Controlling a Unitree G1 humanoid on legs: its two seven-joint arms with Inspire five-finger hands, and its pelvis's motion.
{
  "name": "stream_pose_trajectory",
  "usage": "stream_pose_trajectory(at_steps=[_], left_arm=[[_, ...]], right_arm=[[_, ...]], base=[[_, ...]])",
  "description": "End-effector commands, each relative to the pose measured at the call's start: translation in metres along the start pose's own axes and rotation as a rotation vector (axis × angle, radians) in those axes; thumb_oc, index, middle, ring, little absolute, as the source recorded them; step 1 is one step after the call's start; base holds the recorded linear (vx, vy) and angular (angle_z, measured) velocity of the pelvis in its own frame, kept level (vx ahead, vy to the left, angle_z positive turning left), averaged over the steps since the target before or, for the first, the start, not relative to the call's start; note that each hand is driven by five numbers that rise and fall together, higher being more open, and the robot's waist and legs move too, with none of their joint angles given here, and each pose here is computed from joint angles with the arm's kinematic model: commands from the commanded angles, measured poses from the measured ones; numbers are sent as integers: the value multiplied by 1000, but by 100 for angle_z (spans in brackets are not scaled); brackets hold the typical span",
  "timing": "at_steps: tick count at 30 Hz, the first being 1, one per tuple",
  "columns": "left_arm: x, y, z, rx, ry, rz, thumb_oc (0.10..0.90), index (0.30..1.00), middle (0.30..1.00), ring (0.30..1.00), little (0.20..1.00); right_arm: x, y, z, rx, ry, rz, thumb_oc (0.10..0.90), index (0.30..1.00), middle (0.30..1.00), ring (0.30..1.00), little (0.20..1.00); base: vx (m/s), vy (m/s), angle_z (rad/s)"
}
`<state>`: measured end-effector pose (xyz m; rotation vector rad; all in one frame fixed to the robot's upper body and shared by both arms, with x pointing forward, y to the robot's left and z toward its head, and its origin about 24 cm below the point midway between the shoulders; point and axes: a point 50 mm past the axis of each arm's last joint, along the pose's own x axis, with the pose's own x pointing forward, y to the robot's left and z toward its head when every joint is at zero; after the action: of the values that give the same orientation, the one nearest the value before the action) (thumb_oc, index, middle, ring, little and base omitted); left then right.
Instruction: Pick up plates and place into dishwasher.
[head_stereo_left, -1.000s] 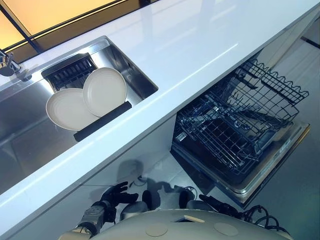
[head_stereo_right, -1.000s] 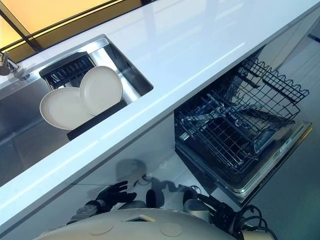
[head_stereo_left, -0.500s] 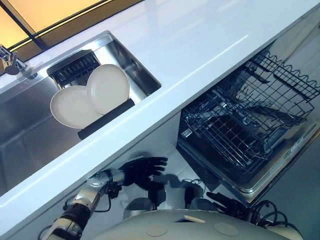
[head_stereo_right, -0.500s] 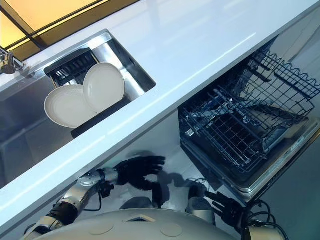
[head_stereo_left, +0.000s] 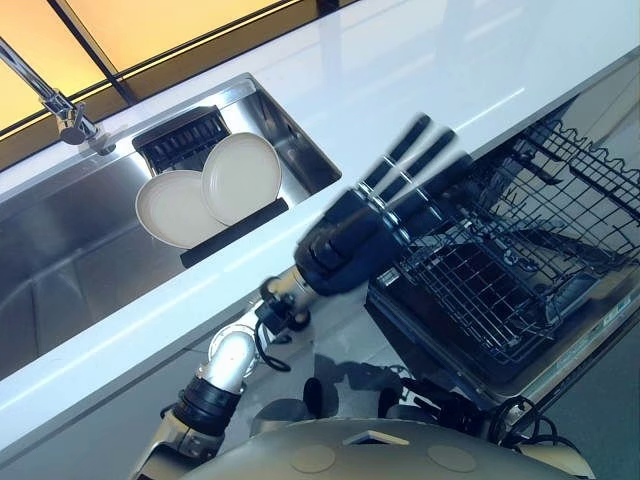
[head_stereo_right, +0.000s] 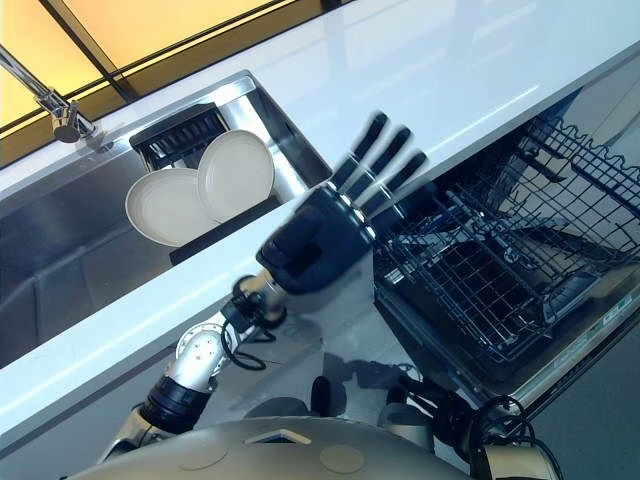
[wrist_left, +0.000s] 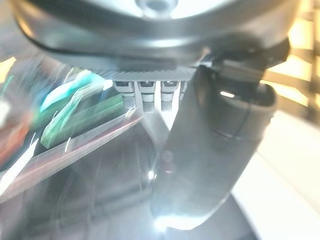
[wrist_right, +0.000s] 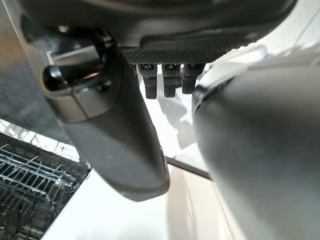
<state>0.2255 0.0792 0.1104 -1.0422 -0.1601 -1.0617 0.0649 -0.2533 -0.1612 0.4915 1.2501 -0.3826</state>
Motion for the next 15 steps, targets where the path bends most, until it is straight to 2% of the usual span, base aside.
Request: stream_pose_trajectory(at_steps=[1, 2, 3, 6, 10, 15], left_arm=[[2, -18, 103, 958, -405, 277, 800, 900, 900, 900, 900], [0, -19, 109, 1029, -406, 309, 800, 900, 900, 900, 900], [-6, -20, 124, 1237, -423, 404, 800, 900, 900, 900, 900], [-15, -18, 153, 1676, -370, 585, 800, 900, 900, 900, 900], [-18, -15, 179, 1927, -237, 656, 800, 900, 900, 900, 900], [-21, -5, 210, 1971, -100, 780, 800, 900, 900, 900, 900]], right_arm=[[-6, -18, -22, 46, 31, -39, 800, 900, 900, 900, 900], [-6, -20, -24, 46, 32, -41, 800, 900, 900, 900, 900], [-7, -21, -27, 43, 37, -43, 800, 900, 900, 900, 900], [-8, -24, -32, 36, 54, -53, 800, 900, 900, 900, 900], [-10, -29, -33, 15, 71, -73, 800, 900, 900, 900, 900], [-12, -35, -29, -14, 81, -91, 800, 900, 900, 900, 900]], base=[[0, 0, 0], [51, 30, -1], [52, 27, -1], [75, 37, 0], [76, 54, -1], [74, 78, -5]])
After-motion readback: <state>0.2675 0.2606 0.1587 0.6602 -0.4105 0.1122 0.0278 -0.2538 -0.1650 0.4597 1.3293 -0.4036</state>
